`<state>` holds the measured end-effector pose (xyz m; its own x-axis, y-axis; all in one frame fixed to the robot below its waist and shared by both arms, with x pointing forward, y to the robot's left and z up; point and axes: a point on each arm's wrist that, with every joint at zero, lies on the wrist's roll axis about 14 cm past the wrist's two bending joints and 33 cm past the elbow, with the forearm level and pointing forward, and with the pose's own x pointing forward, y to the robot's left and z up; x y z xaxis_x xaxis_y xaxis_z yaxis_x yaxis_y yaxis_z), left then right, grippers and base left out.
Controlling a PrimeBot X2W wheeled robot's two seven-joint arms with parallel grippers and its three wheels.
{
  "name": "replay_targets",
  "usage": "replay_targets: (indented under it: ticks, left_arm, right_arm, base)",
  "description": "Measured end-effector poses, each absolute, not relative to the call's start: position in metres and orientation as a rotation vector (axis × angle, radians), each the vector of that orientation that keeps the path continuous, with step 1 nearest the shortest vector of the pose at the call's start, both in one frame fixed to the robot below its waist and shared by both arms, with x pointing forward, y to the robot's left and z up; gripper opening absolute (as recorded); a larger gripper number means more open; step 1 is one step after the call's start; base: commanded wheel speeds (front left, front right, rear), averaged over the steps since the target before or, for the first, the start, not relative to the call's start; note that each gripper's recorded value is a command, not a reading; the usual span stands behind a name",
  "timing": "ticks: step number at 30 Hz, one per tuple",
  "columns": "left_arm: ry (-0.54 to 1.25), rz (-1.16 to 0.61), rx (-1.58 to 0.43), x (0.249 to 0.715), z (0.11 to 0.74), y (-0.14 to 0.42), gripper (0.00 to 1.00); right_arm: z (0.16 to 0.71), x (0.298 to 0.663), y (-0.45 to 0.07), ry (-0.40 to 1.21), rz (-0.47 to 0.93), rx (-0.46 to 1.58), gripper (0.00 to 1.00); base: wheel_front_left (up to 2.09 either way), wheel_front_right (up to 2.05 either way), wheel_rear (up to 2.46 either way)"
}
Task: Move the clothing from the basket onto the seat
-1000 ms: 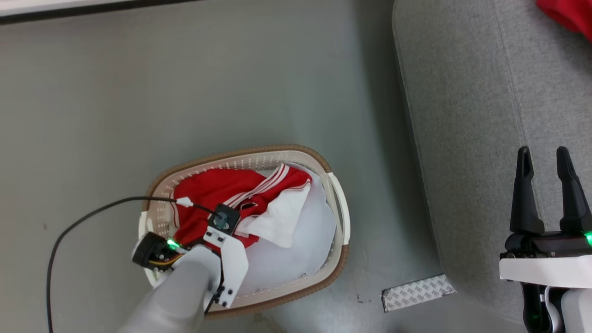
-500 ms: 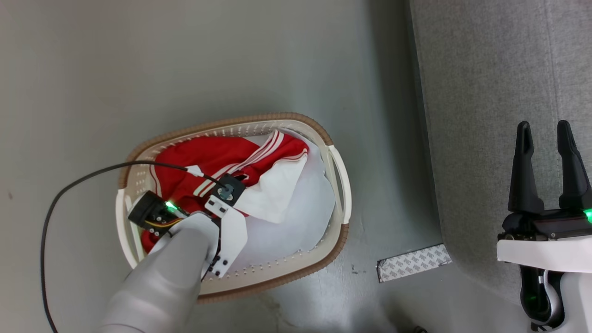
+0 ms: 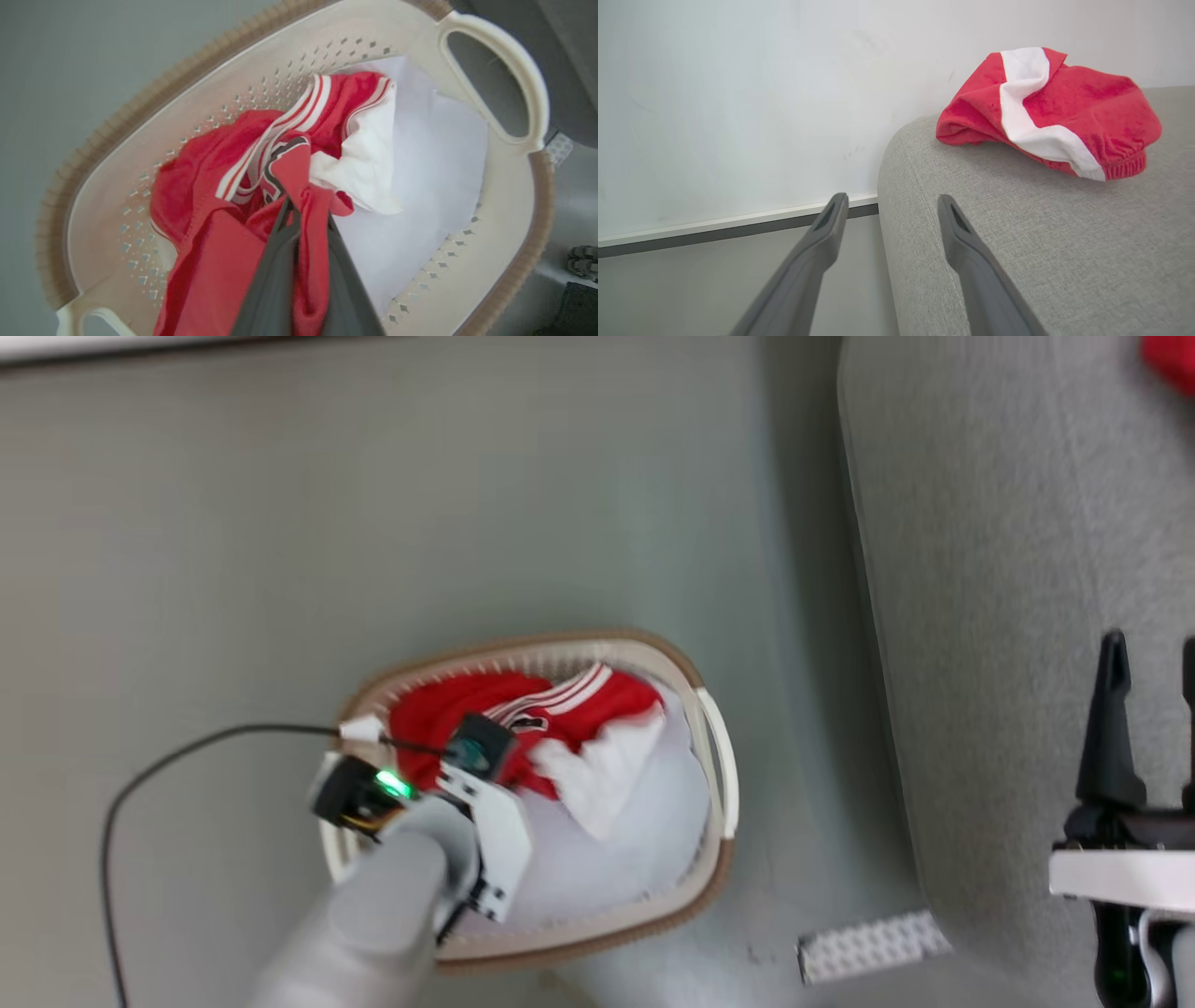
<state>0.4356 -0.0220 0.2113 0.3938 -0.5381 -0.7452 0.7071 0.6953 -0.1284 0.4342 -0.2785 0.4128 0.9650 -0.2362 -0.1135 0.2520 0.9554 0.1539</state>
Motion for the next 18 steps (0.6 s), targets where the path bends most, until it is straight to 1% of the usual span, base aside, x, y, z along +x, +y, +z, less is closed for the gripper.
replay_targets:
  ticks: [8, 18]
  left_arm:
    - [0.66, -0.776, 0.119, 0.429, 0.296, -0.028, 0.0]
    - [0.412, -0.653, 0.018, 0.421, 0.395, -0.013, 0.0]
  right_arm:
    - [0.45, 0.409, -0.278, 0.024, -0.249, 0.16, 1.0]
    - [0.491, 0.381, -0.26, -0.072, -0.193, 0.173, 1.0]
  base:
    - [0.0, 0.0, 0.0]
    - [0.0, 0.0, 0.0]
